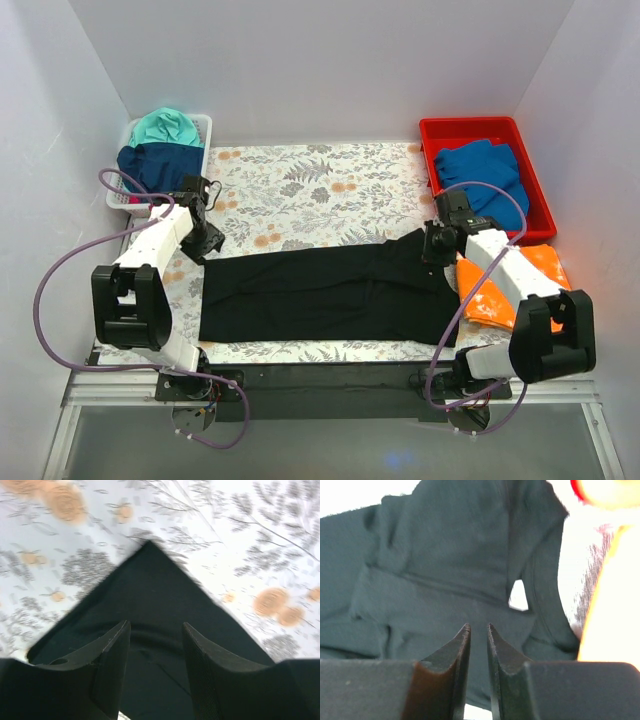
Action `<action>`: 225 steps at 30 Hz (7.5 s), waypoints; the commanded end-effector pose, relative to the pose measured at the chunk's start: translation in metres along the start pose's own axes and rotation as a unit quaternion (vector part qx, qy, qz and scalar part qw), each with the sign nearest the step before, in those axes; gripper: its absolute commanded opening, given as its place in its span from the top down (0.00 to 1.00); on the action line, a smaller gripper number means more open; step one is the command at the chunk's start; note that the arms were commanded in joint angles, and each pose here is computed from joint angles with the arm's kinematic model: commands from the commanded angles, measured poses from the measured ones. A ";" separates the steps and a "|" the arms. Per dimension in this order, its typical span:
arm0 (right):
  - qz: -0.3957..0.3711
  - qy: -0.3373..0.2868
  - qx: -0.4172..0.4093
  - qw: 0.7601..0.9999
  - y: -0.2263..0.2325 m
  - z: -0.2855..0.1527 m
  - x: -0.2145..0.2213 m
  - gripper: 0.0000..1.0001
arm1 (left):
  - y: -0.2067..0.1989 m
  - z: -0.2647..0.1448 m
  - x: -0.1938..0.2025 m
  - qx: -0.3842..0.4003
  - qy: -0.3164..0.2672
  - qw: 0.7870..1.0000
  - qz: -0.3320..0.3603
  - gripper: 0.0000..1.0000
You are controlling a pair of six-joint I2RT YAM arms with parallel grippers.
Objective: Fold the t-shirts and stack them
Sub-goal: Fold the tshirt
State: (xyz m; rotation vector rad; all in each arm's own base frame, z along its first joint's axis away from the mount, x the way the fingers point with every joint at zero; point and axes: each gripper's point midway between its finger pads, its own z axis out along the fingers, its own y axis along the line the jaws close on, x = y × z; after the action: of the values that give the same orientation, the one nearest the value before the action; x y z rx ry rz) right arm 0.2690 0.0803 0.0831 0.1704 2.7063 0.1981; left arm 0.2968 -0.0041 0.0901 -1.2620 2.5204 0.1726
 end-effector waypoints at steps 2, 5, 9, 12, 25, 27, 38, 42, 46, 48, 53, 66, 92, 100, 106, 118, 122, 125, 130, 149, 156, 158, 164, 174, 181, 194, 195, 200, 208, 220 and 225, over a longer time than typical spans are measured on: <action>-0.025 -0.023 -0.016 0.999 0.014 0.012 -0.036 0.71 | -0.039 -0.008 0.011 0.099 0.044 0.994 0.022 0.57; -0.042 -0.013 -0.027 0.999 0.023 0.023 -0.047 0.66 | -0.037 0.005 0.028 0.093 0.075 0.992 0.032 0.57; -0.056 -0.008 -0.029 0.998 0.033 0.036 -0.060 0.64 | -0.026 0.018 0.041 0.075 0.093 0.992 0.039 0.57; -0.060 -0.007 -0.031 0.998 0.043 0.045 -0.070 0.64 | -0.014 0.027 0.050 0.051 0.104 0.992 0.041 0.57; -0.107 0.089 -0.027 0.990 0.064 0.066 0.013 0.66 | 0.008 0.050 0.067 -0.017 0.133 0.990 0.037 0.57; -0.113 0.095 -0.031 0.989 0.070 0.061 0.027 0.66 | 0.008 0.052 0.067 -0.020 0.135 0.990 0.038 0.57; -0.129 0.128 -0.028 0.983 0.066 0.022 0.085 0.66 | 0.011 0.066 0.071 -0.036 0.142 0.988 0.053 0.57; -0.122 0.132 -0.029 0.983 0.058 0.007 0.100 0.66 | 0.013 0.069 0.071 -0.043 0.142 0.987 0.055 0.57; -0.109 0.152 -0.044 0.981 0.058 -0.005 0.122 0.66 | 0.014 0.070 0.071 -0.046 0.141 0.987 0.055 0.57; -0.107 0.159 -0.051 0.980 0.058 -0.013 0.130 0.66 | 0.014 0.071 0.072 -0.046 0.142 0.987 0.055 0.57; -0.104 0.195 -0.054 0.974 0.046 -0.022 0.164 0.66 | 0.011 0.072 0.068 -0.048 0.138 0.988 0.057 0.57; -0.131 0.033 0.006 0.991 0.043 -0.050 0.084 0.65 | 0.002 0.071 0.058 -0.044 0.127 0.989 0.062 0.58; -0.226 0.152 -0.135 0.953 0.104 0.010 0.115 0.68 | -0.002 0.069 0.051 -0.037 0.115 0.990 0.067 0.58; -0.251 0.182 -0.129 0.942 0.086 -0.015 0.165 0.70 | -0.017 0.063 0.040 -0.014 0.105 0.992 0.076 0.60; -0.178 0.045 -0.059 0.981 0.080 -0.032 0.105 0.69 | -0.072 0.022 0.028 0.091 0.045 0.984 0.147 0.59; 0.003 -0.016 0.058 0.998 0.023 -0.030 0.026 0.66 | -0.205 -0.052 0.188 0.249 0.023 0.854 0.457 0.57; 0.036 -0.027 0.070 0.997 0.007 -0.032 0.008 0.66 | -0.227 -0.070 0.245 0.307 0.049 0.797 0.518 0.57; 0.056 -0.024 0.063 0.996 -0.002 -0.033 0.003 0.66 | -0.232 -0.082 0.282 0.344 0.061 0.752 0.559 0.57; 0.076 -0.010 0.051 0.996 -0.014 -0.031 0.006 0.66 | -0.233 -0.091 0.326 0.380 0.050 0.691 0.613 0.56; 0.099 -0.003 0.028 0.995 -0.027 -0.034 0.009 0.67 | -0.218 0.049 0.329 0.146 0.027 0.751 0.644 0.57; 0.095 -0.016 0.024 0.995 -0.025 -0.039 0.001 0.67 | -0.244 0.097 0.186 0.072 0.034 0.903 0.423 0.57; 0.096 -0.022 0.024 0.995 -0.024 -0.042 -0.004 0.67 | -0.256 0.099 0.156 0.082 0.046 0.929 0.357 0.56; 0.081 -0.036 0.015 0.996 -0.018 -0.048 -0.023 0.67 | -0.330 0.100 0.073 0.207 0.028 0.945 0.250 0.54; 0.013 -0.035 -0.023 0.999 0.008 -0.041 -0.039 0.68 | -0.430 -0.097 -0.015 0.506 -0.183 0.803 0.257 0.42; -0.167 -0.026 -0.099 0.981 0.119 -0.029 -0.029 0.66 | -0.392 -0.240 -0.106 0.517 -0.332 0.763 0.202 0.42; -0.462 0.049 -0.248 0.850 0.349 0.010 0.084 0.66 | -0.241 -0.192 -0.111 0.345 -0.251 0.890 0.158 0.42; -0.476 0.056 -0.247 0.842 0.356 0.020 0.093 0.66 | -0.230 -0.192 -0.109 0.340 -0.251 0.893 0.153 0.42; -0.523 0.019 -0.285 0.803 0.410 0.013 0.107 0.66 | -0.162 -0.178 -0.091 0.301 -0.234 0.917 0.116 0.41; -0.521 0.042 -0.310 0.794 0.426 0.065 0.139 0.66 | -0.110 -0.175 -0.097 0.257 -0.237 0.932 0.096 0.41; -0.521 0.149 -0.186 0.820 0.269 0.089 0.198 0.69 | -0.121 -0.163 -0.100 0.283 -0.219 0.928 0.104 0.41; -0.501 0.146 -0.139 0.841 0.196 0.048 0.197 0.70 | -0.133 -0.143 -0.090 0.282 -0.191 0.932 0.128 0.41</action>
State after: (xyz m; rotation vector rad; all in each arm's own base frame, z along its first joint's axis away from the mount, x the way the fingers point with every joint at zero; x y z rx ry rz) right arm 0.1601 0.3948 0.0247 -1.4016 2.3418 0.5733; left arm 0.4161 -0.0451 0.2693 -0.6444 2.1185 -0.1889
